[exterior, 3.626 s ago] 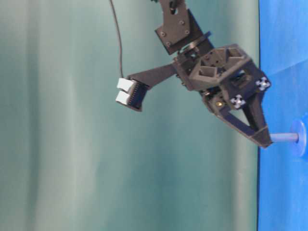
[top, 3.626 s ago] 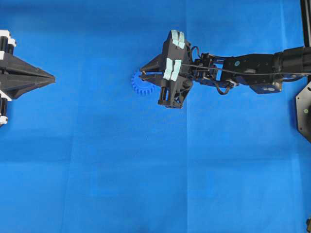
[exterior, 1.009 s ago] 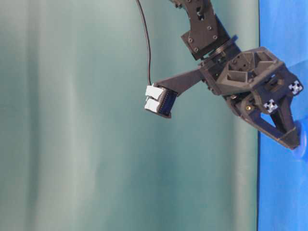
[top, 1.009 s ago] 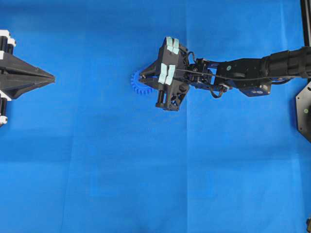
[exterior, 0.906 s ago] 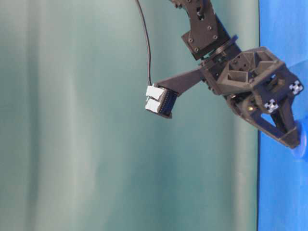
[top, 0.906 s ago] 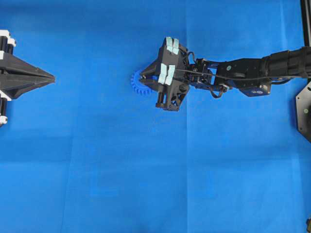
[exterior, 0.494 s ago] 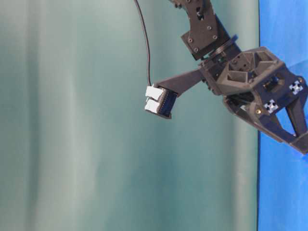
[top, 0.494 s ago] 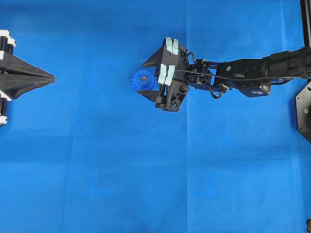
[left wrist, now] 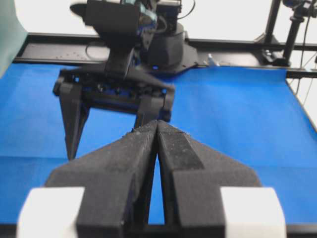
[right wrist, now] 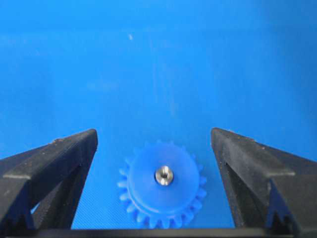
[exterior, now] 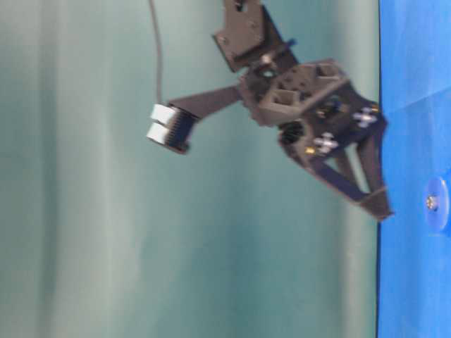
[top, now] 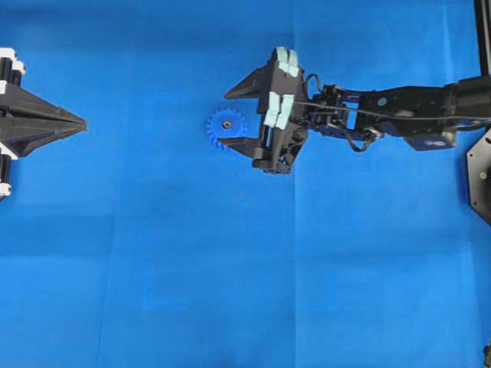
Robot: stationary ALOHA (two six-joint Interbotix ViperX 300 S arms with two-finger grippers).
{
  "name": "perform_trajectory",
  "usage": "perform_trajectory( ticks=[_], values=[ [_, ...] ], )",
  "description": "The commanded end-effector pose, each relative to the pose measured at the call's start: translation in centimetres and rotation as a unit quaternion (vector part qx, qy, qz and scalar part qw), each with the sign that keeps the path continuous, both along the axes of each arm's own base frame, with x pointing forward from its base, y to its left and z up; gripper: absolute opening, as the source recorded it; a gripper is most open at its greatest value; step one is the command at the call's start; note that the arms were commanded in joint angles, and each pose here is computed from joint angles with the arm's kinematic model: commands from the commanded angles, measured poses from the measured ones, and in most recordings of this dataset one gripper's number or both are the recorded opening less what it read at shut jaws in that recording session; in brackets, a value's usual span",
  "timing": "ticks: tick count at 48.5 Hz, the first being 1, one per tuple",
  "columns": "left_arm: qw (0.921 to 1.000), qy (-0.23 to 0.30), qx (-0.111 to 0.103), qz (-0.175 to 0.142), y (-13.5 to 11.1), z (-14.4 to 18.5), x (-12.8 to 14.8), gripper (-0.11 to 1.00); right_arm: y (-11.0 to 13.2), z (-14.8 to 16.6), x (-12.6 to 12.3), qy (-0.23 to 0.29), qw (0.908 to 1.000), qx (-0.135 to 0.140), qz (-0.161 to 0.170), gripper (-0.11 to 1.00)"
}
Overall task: Insert the shaft placed at a random location into the center hole of the small gear at another random location.
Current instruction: 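Open the right gripper and raise it away from the gear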
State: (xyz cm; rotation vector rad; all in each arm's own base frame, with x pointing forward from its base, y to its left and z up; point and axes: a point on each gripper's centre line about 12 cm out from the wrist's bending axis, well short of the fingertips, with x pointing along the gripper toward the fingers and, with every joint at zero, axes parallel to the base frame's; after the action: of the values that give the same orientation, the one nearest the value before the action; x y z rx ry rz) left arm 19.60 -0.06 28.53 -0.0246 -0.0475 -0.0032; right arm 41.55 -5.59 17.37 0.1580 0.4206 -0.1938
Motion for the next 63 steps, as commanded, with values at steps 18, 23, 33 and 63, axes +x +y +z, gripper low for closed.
perform_trajectory(
  ticks=[18,23,33,63],
  values=[
    [1.0,-0.008,-0.001,0.001,0.0,0.5,0.1,0.0,0.7,4.3,-0.8,-0.046,0.9989,-0.006,0.008,0.84],
    [0.9999,-0.01,-0.001,0.001,0.0,0.6,-0.1,0.0,0.9,4.2,-1.1,-0.044,0.999,-0.004,0.01,0.84],
    [1.0,-0.006,-0.002,0.0,0.0,0.8,-0.8,0.0,1.2,3.7,-3.3,-0.032,0.9995,0.002,0.008,0.84],
    [0.9999,-0.003,-0.012,0.0,0.0,0.7,-1.3,0.0,2.2,4.5,-12.0,-0.061,0.9981,0.004,0.004,0.84]
  ],
)
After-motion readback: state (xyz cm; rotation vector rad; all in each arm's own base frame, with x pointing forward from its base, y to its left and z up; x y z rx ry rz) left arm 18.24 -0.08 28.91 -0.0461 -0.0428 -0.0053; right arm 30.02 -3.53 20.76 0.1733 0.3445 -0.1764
